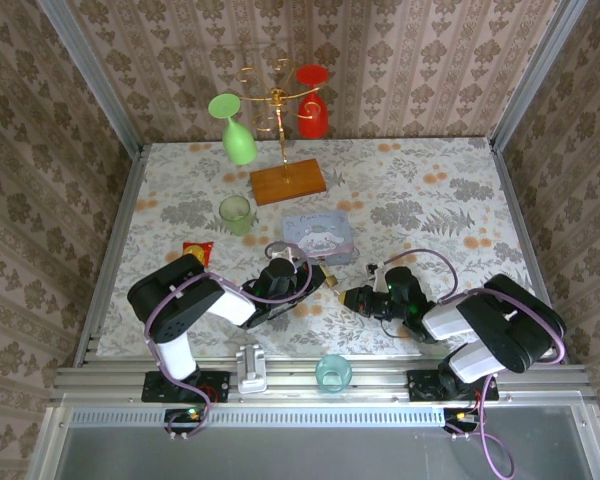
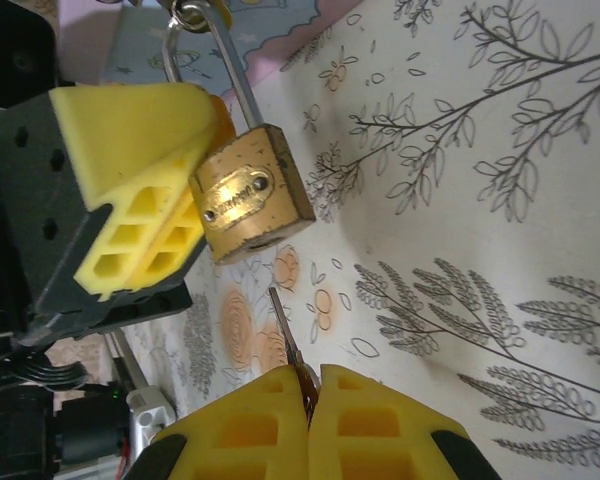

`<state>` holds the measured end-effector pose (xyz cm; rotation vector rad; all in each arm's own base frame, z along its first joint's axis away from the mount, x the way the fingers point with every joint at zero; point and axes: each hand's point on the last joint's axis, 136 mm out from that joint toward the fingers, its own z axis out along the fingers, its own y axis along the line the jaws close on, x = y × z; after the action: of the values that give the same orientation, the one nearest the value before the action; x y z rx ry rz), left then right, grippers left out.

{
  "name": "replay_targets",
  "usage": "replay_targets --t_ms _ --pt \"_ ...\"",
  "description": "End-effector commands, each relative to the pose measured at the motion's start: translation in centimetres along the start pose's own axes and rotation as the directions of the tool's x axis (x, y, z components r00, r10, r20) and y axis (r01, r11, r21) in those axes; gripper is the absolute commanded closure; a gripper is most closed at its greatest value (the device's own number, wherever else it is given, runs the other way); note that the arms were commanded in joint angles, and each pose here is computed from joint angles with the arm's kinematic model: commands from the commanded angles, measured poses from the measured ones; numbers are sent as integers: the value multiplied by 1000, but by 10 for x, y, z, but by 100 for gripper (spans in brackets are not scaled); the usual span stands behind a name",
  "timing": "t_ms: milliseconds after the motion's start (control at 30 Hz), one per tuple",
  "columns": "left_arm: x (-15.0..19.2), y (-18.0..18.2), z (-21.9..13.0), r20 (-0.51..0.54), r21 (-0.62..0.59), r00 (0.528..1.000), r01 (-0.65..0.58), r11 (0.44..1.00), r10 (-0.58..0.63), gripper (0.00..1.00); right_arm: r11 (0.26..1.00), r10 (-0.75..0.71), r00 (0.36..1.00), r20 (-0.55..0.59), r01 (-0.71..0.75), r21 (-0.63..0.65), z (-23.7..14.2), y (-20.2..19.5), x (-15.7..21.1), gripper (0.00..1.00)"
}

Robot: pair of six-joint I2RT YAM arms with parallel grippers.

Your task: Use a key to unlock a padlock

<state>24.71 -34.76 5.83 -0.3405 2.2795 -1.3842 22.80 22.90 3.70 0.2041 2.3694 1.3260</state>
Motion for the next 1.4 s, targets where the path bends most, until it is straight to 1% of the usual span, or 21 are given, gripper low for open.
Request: replay_targets --t_ms 0,167,267,433,733,833,1067,1367 --pt "-5 -9 -1 31 41 1000 -1 999 0 100 998 24 1000 13 -23 -63 0 10 -6 100" --pt "-5 -8 -2 35 44 999 6 999 -8 100 994 71 997 2 -70 -86 4 5 -7 100" --pt "-4 -9 -1 30 45 1000 2 999 -3 100 988 91 996 2 -91 -124 8 8 -10 100" --pt "-4 -8 -2 33 44 999 5 999 -7 100 981 134 991 -13 -135 -138 16 1 -10 100" --pt "-2 -13 0 38 44 999 -10 999 9 100 983 138 990 -36 -142 -115 7 -5 1 100" --pt "-3 -13 1 41 44 999 -12 999 11 100 982 130 990 -56 -136 -133 9 -3 4 100" --pt "-1 -8 0 37 44 999 2 999 -4 100 977 113 994 -16 -114 -178 0 13 -9 100" --pt "-2 -10 0 40 59 999 15 998 -17 100 974 138 990 -28 -141 -176 1 5 -14 100"
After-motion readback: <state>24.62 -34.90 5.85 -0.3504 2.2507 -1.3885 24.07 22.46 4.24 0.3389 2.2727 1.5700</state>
